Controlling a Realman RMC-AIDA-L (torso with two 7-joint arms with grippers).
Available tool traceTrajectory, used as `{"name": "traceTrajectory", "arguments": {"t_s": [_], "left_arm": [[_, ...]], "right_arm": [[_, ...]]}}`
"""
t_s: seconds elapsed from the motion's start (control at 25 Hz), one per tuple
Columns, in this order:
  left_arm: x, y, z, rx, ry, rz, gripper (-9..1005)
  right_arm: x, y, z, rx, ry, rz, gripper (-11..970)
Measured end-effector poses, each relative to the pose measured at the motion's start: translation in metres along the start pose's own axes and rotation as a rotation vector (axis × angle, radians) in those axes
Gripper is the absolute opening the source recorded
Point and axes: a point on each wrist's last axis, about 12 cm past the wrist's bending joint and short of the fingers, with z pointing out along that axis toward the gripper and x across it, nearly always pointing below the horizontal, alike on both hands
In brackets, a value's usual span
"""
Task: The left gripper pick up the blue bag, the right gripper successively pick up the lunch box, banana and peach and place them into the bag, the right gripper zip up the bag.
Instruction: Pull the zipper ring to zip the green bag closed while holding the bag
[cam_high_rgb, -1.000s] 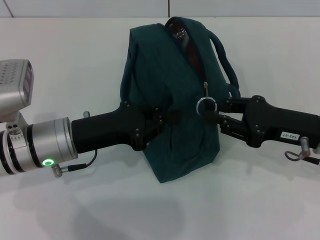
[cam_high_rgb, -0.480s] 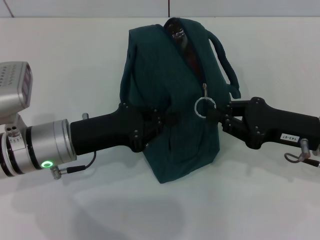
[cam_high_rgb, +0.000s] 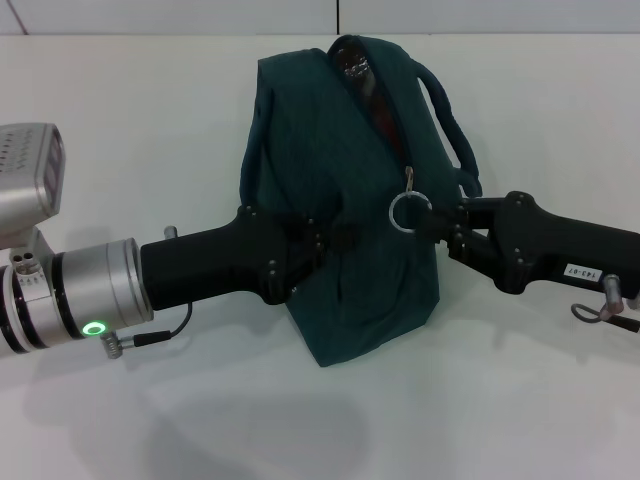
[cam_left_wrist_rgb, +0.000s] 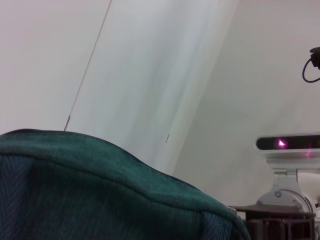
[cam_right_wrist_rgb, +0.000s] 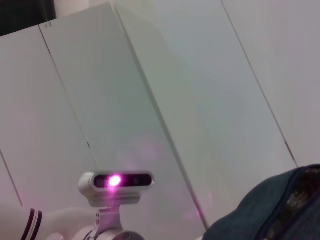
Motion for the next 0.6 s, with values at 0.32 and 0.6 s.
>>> {"name": "traceTrajectory", "arguments": {"t_s": [0.32,0.6], "left_arm": [[-0.0003,0.0001,0.0002,0.001,0.000,0.001,41],[-0.0016,0.0007,0.0016,0.004,0.000,0.004,41]], "right_arm": [[-0.0035,-0.0015,0.0025,0.001,-0.015,-0.001,116],[-0.0016,-0.0021,0.0046,0.003,-0.011,0.019,121]]}}
